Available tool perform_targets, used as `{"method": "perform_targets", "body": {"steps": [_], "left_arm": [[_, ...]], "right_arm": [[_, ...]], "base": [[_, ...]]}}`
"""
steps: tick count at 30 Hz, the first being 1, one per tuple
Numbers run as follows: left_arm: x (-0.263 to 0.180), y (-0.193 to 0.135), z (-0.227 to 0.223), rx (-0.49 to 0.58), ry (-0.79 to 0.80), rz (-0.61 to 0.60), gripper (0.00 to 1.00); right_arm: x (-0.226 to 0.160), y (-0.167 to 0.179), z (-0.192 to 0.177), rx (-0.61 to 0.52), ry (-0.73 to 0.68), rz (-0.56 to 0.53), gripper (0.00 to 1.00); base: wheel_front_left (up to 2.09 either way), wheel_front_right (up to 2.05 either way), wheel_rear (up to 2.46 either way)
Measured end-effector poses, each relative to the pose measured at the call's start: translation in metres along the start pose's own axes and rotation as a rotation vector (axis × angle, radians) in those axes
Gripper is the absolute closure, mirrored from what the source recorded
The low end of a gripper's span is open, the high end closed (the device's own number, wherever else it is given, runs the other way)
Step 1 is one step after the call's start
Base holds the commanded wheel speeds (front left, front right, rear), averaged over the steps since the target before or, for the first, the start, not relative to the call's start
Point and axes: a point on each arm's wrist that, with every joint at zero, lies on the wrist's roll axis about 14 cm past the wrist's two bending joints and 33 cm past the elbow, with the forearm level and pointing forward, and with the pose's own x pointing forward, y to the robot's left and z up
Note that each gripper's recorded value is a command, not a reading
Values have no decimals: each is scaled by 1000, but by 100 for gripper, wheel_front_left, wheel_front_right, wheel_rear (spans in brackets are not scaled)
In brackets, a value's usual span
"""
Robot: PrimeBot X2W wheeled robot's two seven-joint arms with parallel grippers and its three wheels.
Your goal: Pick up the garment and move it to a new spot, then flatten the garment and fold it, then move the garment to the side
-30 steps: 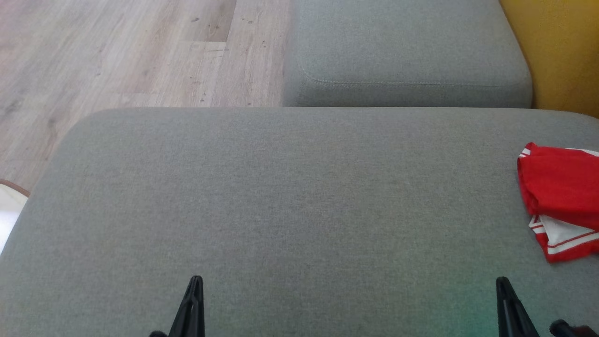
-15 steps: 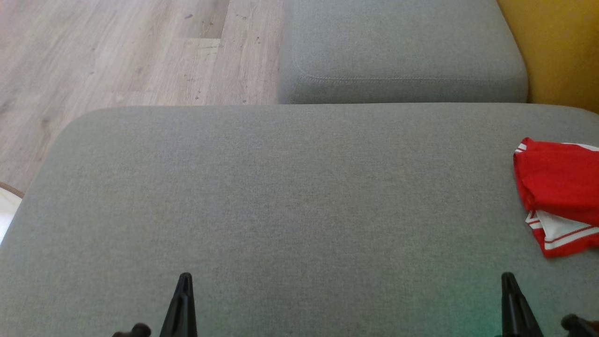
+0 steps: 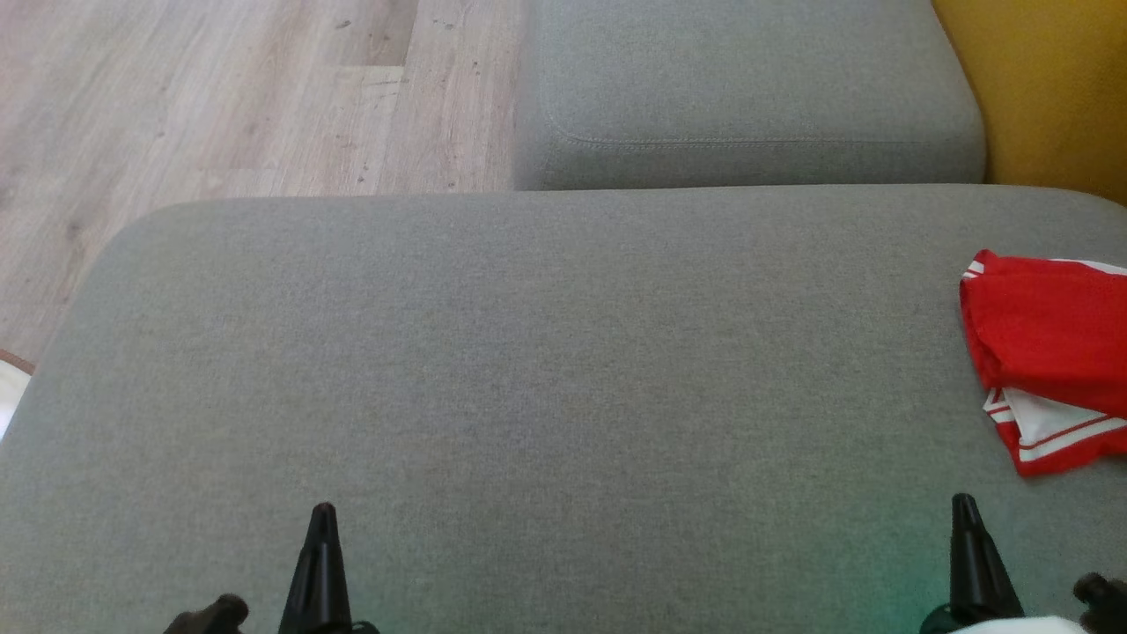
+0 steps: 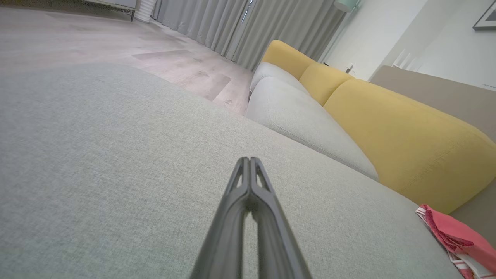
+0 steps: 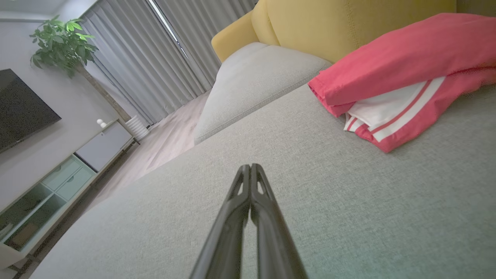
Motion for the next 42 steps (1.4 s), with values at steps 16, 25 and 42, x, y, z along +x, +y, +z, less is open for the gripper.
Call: {"method": "perform_targets", "body": {"steps": [16,25,42], "left_arm": [[13,7,3,-179,21,22,100],[21,11,6,-280,24,34,100],[31,16,7,-464,41,47,100]], "right_arm": [[12,-2,8,189,-12,-24,100],[14,-8,7,297,-8,-47,100],[27,-9,18,484,-30,-53,100]], "base": [[0,0,0],[0,0,0],[0,0,0]]}}
